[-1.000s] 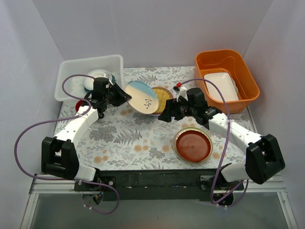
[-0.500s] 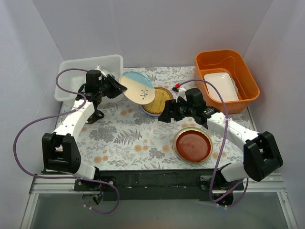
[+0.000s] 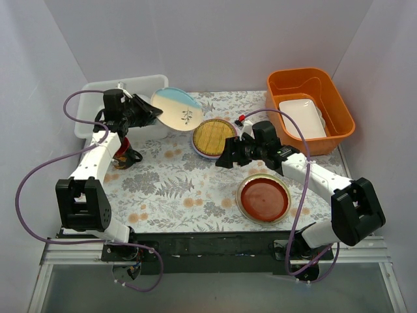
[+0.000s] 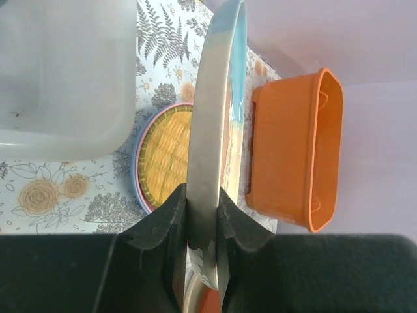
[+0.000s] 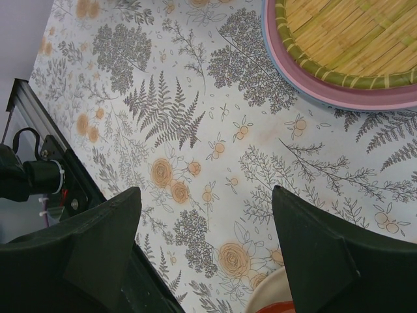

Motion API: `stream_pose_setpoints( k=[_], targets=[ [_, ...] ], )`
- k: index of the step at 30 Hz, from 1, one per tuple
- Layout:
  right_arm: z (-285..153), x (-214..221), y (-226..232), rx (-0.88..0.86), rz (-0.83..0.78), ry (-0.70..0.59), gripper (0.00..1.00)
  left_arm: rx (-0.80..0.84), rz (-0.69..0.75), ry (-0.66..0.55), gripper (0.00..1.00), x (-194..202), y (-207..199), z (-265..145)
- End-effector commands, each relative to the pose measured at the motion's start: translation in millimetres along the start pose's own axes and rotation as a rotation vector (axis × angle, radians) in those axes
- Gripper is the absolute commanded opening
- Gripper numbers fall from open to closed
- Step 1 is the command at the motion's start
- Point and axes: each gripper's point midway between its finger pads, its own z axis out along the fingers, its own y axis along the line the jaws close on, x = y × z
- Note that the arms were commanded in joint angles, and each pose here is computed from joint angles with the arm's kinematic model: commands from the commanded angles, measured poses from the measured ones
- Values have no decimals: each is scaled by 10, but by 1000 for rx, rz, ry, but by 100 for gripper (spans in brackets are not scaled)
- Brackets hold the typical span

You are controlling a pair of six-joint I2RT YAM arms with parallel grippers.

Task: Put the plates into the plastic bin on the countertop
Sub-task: Place the plate in the plastic bin.

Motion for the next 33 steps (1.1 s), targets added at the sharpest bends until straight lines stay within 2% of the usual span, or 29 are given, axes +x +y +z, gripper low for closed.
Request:
stream_pose_setpoints(
  k=[1, 3, 4, 16, 21, 33],
  targets=[
    [25, -92, 40, -30, -16, -24, 88, 209, 35, -103, 0, -435, -636, -247],
    [30, -91, 39, -30, -15, -22, 88, 218, 24, -102, 0, -445, -650, -229],
    [35, -87, 44, -33, -16, -20, 88, 204, 6, -134, 0, -600, -554, -265],
    [48, -101, 30, -29, -13, -21, 88, 249, -152, -229, 0, -1146, -247, -426],
    [58, -103, 32, -32, -14, -18, 88, 232, -242, -226, 0, -1247, -31, -386],
    [82, -100, 23, -33, -11, -12, 88, 143, -315, -244, 0, -1445, 449, -342]
  ],
)
